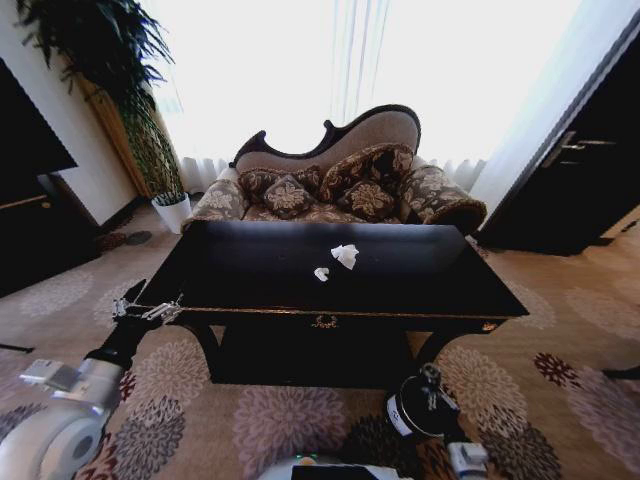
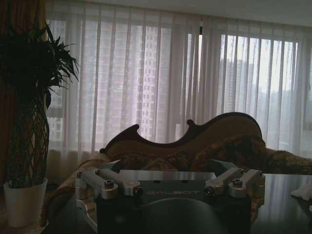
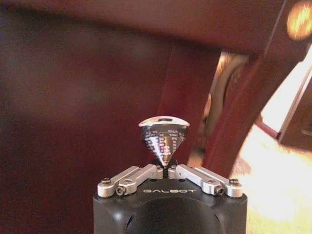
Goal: Move to the front of the table and place the trash on the table into the trash bin.
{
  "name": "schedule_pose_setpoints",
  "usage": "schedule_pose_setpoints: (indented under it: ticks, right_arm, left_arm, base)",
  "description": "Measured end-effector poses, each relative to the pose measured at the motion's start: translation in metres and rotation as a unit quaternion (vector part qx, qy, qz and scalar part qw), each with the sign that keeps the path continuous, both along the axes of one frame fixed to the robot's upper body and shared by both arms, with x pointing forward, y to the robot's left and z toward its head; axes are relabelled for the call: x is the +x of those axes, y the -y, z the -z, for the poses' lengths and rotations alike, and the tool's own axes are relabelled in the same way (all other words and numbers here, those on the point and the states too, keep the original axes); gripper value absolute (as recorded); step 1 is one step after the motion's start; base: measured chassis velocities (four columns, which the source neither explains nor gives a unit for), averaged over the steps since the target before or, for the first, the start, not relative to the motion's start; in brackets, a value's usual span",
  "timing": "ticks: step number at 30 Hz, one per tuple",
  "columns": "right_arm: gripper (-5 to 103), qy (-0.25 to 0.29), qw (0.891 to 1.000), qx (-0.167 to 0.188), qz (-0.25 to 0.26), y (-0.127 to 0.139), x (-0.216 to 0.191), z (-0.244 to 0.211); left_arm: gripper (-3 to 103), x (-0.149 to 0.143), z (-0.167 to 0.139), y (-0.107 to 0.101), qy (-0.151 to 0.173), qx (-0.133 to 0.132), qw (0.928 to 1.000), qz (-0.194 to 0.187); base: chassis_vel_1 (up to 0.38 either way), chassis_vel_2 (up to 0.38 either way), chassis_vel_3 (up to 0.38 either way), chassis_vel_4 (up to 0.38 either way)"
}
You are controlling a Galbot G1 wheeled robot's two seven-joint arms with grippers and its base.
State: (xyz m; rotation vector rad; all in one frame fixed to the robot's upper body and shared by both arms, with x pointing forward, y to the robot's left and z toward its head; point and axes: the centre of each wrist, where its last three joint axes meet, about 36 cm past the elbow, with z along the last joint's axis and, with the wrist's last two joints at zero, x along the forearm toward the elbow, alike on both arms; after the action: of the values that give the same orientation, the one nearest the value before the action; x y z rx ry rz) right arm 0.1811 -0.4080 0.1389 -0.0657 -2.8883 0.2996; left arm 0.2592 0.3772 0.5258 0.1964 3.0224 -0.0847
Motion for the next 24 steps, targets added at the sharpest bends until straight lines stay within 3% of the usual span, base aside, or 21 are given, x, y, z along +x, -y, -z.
schedule_pose_setpoints:
  ticks: [17, 24]
  right_arm:
    - [0, -0.094, 0.992, -0.083, 0.030, 0.088, 0.048, 0.045]
    - [0, -0.124, 0.988, -0.085, 0.042, 0.092, 0.055, 0.056]
  left_arm:
    - [100, 0.000, 0.000, 0.000, 0.000, 0.000, 1.0000, 0.000]
    - [100, 0.000, 0.000, 0.000, 0.000, 0.000, 1.0000, 0.000]
  base:
    - [0.000, 0.000, 0.000, 0.000]
    - [0.000, 0.000, 0.000, 0.000]
